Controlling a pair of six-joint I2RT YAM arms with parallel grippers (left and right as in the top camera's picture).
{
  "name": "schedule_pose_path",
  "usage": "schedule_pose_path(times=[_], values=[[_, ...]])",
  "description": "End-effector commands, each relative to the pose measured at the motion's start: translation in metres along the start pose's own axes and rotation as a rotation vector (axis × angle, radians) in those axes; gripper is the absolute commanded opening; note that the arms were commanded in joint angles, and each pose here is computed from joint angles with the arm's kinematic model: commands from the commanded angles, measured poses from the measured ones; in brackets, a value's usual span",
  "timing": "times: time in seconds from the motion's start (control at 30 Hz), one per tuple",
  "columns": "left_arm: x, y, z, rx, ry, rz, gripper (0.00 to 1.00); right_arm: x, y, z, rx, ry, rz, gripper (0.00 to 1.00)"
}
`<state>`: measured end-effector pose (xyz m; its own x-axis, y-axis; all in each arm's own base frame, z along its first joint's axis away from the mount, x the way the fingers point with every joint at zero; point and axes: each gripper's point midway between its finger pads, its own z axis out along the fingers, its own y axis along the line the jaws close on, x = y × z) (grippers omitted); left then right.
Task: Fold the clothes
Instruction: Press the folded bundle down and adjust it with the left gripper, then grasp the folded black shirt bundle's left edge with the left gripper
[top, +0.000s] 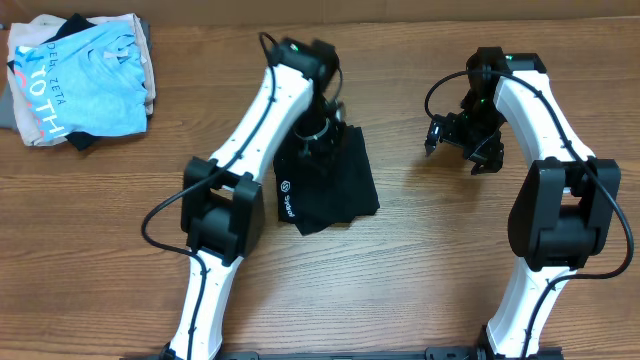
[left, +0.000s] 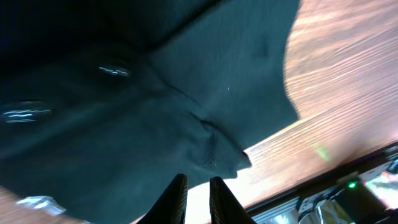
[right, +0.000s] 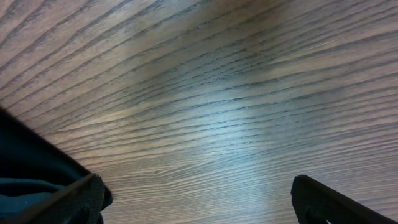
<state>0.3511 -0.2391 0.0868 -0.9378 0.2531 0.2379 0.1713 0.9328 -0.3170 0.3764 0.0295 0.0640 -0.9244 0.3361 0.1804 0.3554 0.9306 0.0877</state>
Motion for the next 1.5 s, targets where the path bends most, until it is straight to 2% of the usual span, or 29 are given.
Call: schedule_pose_path(times=[0.0, 0.1, 0.27, 0.5, 0.53, 0.6, 0.63, 0.77, 0.93, 1.07, 1.1, 1.17, 1.2, 1.47], values=[[0.01, -0.005, 0.038, -0.001, 0.075, -0.01, 0.1, -0.003, 0.006, -0.016, -0.027, -0.046, -0.011, 1.0], [0.017, -0.01, 0.06, 0.018, 0.111, -0.026, 0.06, -0.003, 0.006, -0.016, -0.026, -0.046, -0.012, 1.0], [0.026, -0.029, 0.081, 0.068, 0.142, 0.004, 0.07, -0.004, 0.007, -0.016, -0.028, -0.05, -0.012, 1.0], [0.025, -0.051, 0.093, 0.066, 0.112, 0.07, 0.18, -0.004, 0.007, -0.016, -0.028, -0.048, -0.012, 1.0], [0.024, -0.054, 0.094, 0.067, 0.103, 0.082, 0.16, -0.004, 0.007, -0.016, -0.027, -0.048, -0.012, 1.0], [0.02, -0.061, 0.097, 0.072, 0.081, 0.106, 0.04, -0.004, 0.007, -0.016, -0.027, -0.048, -0.012, 1.0], [0.017, -0.063, 0.097, 0.075, 0.068, 0.117, 0.04, -0.003, 0.007, -0.016, -0.027, -0.047, -0.012, 1.0], [0.01, -0.07, 0.082, 0.09, 0.03, 0.131, 0.04, -0.003, 0.006, -0.016, -0.027, -0.047, -0.012, 1.0], [-0.004, -0.075, 0.02, 0.066, -0.086, 0.189, 0.04, -0.005, 0.007, -0.016, -0.029, -0.053, -0.013, 1.0], [-0.021, -0.036, -0.026, -0.113, -0.207, 0.122, 0.19, -0.005, 0.007, -0.016, -0.029, -0.052, -0.013, 1.0], [-0.025, -0.022, -0.036, -0.168, -0.233, 0.09, 0.31, -0.005, 0.007, -0.016, -0.028, -0.053, -0.013, 1.0], [-0.03, 0.003, -0.051, -0.238, -0.263, 0.026, 0.8, -0.005, 0.007, -0.016, -0.028, -0.052, -0.013, 1.0], [-0.032, 0.017, -0.057, -0.261, -0.27, -0.005, 1.0, -0.005, 0.007, -0.016, -0.028, -0.052, -0.013, 1.0], [-0.027, 0.122, -0.088, -0.234, -0.245, -0.284, 1.0, -0.005, 0.007, -0.016, -0.029, -0.054, -0.013, 1.0]])
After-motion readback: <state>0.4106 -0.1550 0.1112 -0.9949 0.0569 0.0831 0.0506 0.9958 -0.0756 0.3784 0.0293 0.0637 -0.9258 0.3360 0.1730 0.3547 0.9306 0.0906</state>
